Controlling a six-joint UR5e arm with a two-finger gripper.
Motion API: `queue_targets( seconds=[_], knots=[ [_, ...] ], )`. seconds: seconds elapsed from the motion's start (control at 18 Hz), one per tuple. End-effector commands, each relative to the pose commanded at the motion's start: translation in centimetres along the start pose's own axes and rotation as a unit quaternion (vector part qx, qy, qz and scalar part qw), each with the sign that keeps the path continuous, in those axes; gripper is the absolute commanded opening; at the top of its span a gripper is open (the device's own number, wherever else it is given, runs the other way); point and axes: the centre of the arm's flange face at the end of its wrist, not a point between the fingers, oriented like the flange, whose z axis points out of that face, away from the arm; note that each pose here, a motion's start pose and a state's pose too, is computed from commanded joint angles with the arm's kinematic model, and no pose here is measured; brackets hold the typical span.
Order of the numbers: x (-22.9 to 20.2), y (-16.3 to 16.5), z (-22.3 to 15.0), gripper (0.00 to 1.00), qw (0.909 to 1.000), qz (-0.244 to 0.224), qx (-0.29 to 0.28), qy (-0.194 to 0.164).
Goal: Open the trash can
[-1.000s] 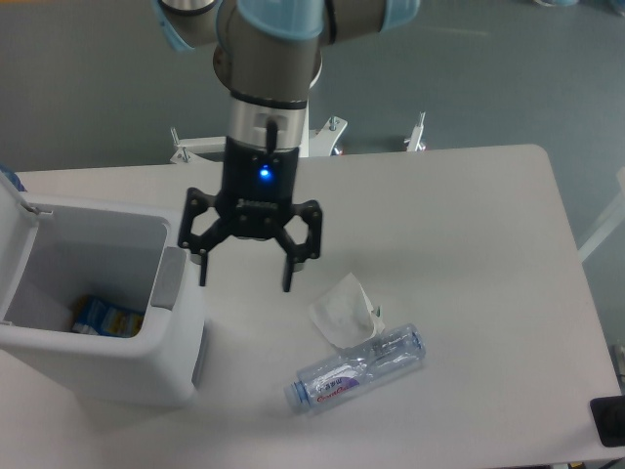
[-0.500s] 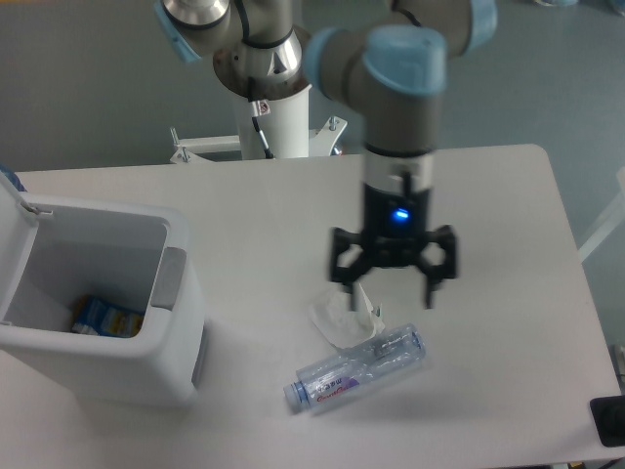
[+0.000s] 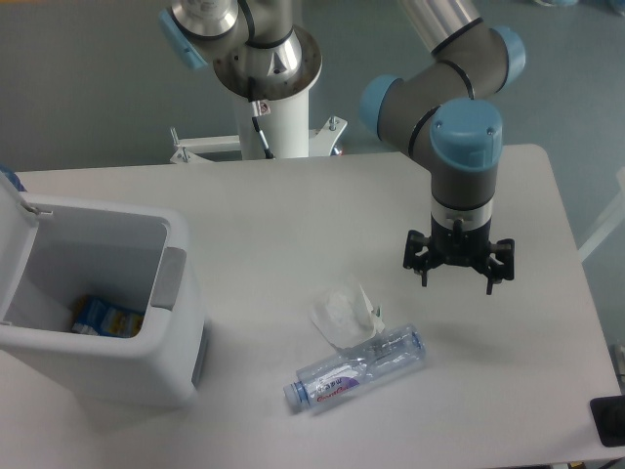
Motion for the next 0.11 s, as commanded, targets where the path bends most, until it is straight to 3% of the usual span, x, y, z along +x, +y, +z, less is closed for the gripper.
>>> queue_targets(
  seconds=[0.11],
  knots=[
    [0.08,0.04,0.21,1.00,1.0000,0.000,-0.001,0.001]
  ],
)
